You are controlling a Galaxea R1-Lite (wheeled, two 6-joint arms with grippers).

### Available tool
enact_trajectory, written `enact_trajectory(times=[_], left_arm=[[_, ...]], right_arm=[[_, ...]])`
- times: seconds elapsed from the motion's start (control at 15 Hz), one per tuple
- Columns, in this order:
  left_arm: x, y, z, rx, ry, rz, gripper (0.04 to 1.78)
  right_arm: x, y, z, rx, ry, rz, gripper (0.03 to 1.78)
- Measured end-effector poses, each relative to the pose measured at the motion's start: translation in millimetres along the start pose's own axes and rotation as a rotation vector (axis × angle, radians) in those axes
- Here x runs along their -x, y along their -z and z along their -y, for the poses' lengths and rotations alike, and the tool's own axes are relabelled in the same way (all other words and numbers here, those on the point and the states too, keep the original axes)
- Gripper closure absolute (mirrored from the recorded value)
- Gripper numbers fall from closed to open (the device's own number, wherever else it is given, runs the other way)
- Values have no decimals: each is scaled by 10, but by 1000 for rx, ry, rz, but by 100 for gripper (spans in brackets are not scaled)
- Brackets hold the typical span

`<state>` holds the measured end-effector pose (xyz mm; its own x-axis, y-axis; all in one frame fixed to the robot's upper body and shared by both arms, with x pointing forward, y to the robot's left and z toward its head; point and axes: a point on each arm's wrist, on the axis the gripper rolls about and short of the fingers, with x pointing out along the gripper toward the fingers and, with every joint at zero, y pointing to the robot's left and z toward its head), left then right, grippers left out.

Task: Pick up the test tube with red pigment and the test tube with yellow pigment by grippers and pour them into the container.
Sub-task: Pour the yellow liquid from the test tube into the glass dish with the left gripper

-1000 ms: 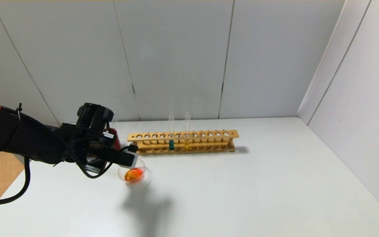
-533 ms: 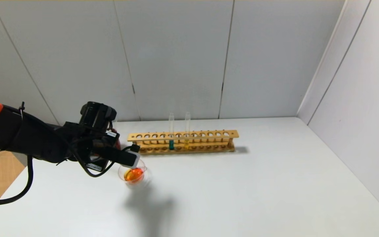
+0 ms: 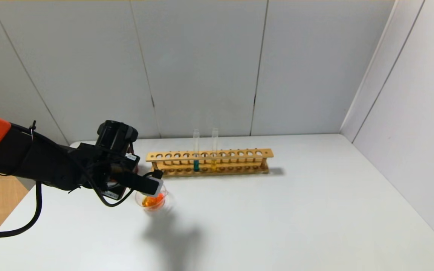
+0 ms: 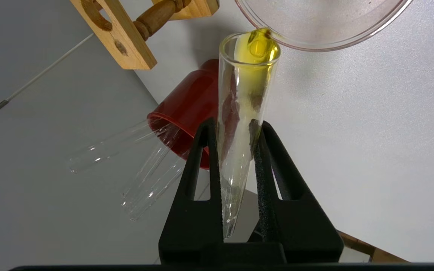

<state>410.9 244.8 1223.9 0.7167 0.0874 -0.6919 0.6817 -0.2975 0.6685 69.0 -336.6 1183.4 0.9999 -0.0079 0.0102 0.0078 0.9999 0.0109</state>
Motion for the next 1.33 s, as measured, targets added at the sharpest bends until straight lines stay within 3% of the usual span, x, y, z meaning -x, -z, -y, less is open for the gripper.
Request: enact_trajectory(times=[1.33], left_arm=[[63,-113,0,-135,5,-121,151]], right_arm=[[0,0,0,0,0,0,6]])
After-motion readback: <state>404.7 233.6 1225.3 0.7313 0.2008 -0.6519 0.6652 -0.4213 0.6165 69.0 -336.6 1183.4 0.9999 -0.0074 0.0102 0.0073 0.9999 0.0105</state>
